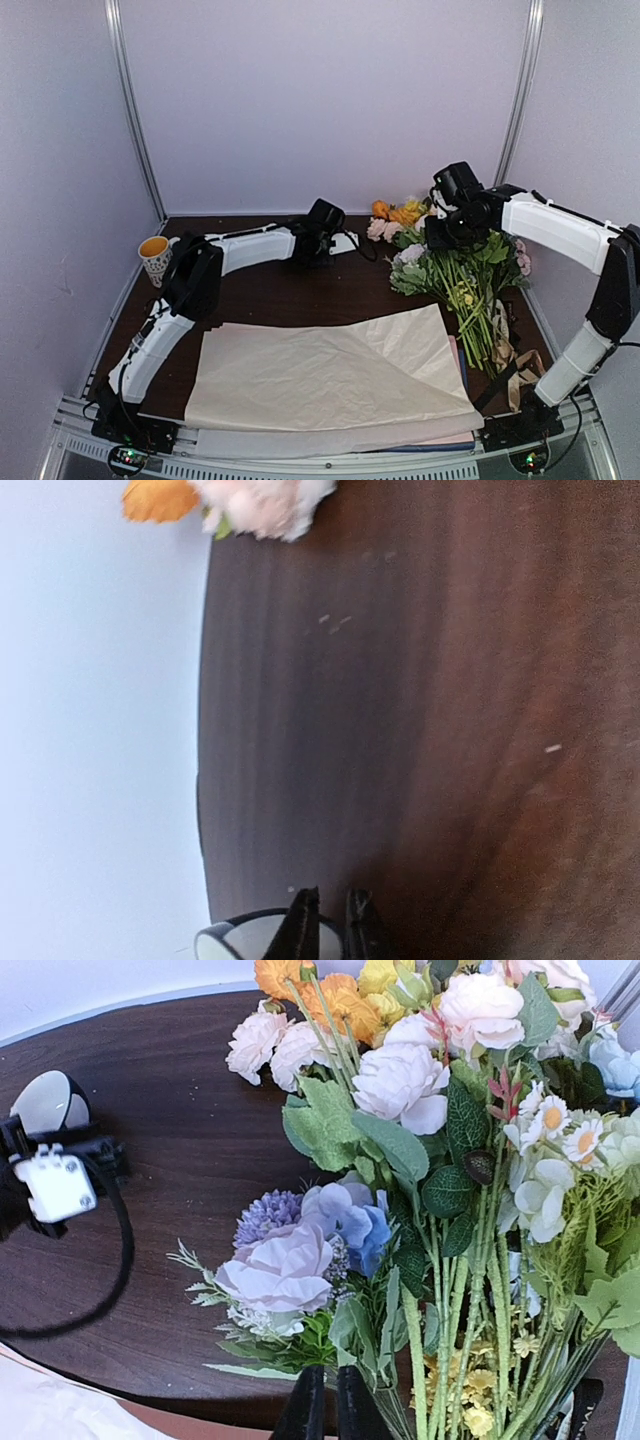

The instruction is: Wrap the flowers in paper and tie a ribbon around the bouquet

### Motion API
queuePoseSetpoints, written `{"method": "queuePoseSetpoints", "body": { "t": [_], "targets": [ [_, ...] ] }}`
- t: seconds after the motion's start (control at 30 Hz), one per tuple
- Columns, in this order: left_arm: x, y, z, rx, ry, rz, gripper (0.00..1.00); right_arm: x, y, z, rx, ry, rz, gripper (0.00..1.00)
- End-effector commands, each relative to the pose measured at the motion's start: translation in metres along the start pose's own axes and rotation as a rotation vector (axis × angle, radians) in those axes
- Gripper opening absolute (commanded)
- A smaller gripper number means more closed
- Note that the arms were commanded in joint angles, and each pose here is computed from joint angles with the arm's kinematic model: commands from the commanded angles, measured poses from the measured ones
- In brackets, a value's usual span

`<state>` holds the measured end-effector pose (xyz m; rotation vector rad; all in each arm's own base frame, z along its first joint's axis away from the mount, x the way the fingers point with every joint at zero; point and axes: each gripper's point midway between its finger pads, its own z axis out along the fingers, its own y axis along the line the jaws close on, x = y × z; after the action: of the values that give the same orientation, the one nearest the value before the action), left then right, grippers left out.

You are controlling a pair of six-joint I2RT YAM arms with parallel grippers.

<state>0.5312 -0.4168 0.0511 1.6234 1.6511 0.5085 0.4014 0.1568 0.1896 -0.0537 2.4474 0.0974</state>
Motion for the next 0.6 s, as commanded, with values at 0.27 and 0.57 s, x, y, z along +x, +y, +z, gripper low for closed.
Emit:
{"method": "queuePoseSetpoints", "body": {
  "t": [0.27,0.57],
  "targets": [
    [0.142,0.077,0.019,-0.070,0.241,-0.191,0.14,-0.020,-0.035,-0.062,0.124,-0.110,-0.073,0.07],
    [0.179,0.094,0.012,-0.127,0.359,-0.259,0.11,-0.026,-0.056,-0.103,0.186,-0.185,-0.080,0.09]
  ]
}}
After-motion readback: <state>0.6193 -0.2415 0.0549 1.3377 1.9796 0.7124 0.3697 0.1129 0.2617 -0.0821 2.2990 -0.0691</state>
